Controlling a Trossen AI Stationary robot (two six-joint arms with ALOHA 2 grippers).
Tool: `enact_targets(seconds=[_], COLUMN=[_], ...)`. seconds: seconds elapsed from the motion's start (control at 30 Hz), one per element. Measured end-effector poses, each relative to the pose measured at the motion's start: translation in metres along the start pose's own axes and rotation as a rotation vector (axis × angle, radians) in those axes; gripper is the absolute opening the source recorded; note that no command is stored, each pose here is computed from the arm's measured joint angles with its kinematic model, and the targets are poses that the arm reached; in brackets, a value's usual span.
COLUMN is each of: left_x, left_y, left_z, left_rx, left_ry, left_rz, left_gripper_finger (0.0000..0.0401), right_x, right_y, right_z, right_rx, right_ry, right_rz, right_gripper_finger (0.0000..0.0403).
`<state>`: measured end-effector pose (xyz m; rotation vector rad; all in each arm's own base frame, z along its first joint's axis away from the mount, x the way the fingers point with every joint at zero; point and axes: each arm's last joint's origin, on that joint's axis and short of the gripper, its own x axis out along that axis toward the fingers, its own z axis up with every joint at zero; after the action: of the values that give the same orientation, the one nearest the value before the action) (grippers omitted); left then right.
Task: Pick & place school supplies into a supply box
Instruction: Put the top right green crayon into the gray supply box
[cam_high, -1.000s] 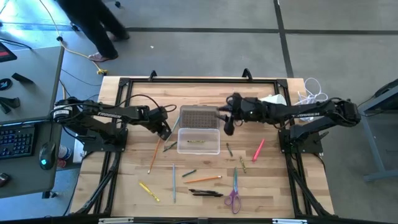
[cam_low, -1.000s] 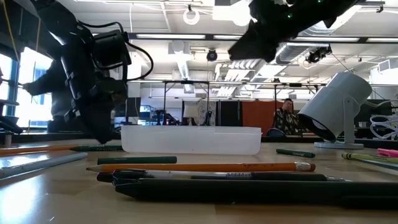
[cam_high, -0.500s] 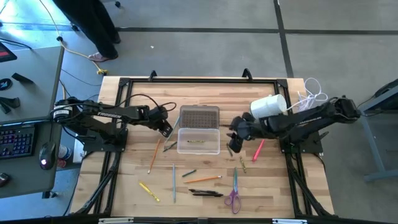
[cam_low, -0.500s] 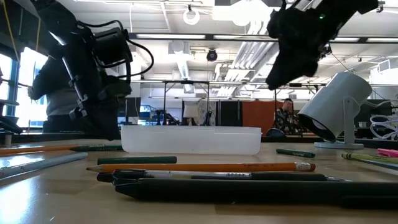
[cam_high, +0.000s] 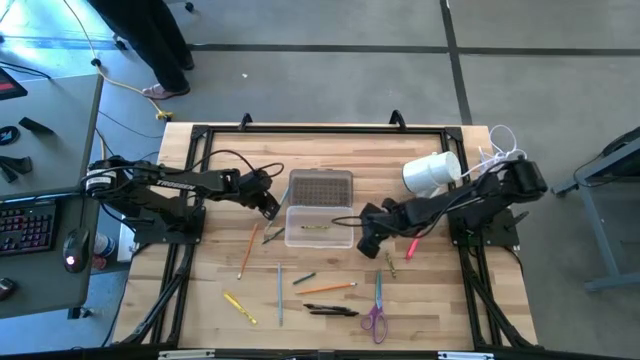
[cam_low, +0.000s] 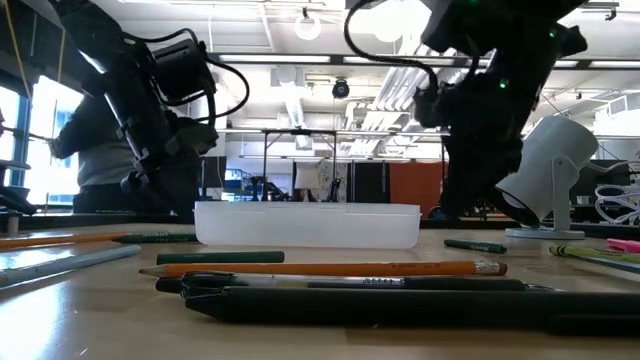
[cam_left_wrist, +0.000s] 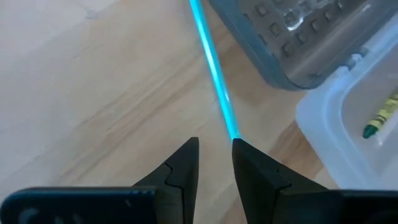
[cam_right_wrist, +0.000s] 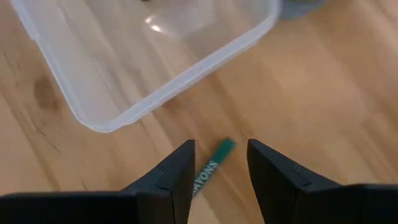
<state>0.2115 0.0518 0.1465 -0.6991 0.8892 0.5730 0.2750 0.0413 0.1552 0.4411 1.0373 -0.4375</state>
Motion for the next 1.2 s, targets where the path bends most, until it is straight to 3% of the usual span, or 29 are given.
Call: enact_targets(seconds=[0.13,0.37,0.77,0.9,1.07,1.2], left_x=[0.0,0.0,0.0,0.0,0.0,0.0], left_y=[0.0,0.0,0.0,0.0,0.0,0.0], left_z=[0.0,0.0,0.0,0.0,0.0,0.0], left_rx=[0.0,0.0,0.0,0.0,0.0,0.0], left_ry=[0.0,0.0,0.0,0.0,0.0,0.0], left_rz=[0.0,0.001,0.001,0.001,0.001,0.001], left_gripper_finger=[0.0134,0.0134,0.0134,0.0134,0.0134,0.0134], right_x=[0.006,0.012,0.028,0.028,0.028,0.028], right_y=[0.003,0.008,0.008,0.008,0.007,0.006], right_z=[-0.006,-0.013,-0.02,-0.02,-0.021,-0.02], right_rx=[-0.065,-0.004,-0.056,-0.062,-0.061,-0.055], right_ry=[0.007,0.02,0.064,0.085,0.081,0.086], right_rz=[-0.032,-0.045,-0.096,-0.084,-0.101,-0.095], right_gripper_finger=[0.0134,0.0134,0.013,0.0093,0.0015,0.0017])
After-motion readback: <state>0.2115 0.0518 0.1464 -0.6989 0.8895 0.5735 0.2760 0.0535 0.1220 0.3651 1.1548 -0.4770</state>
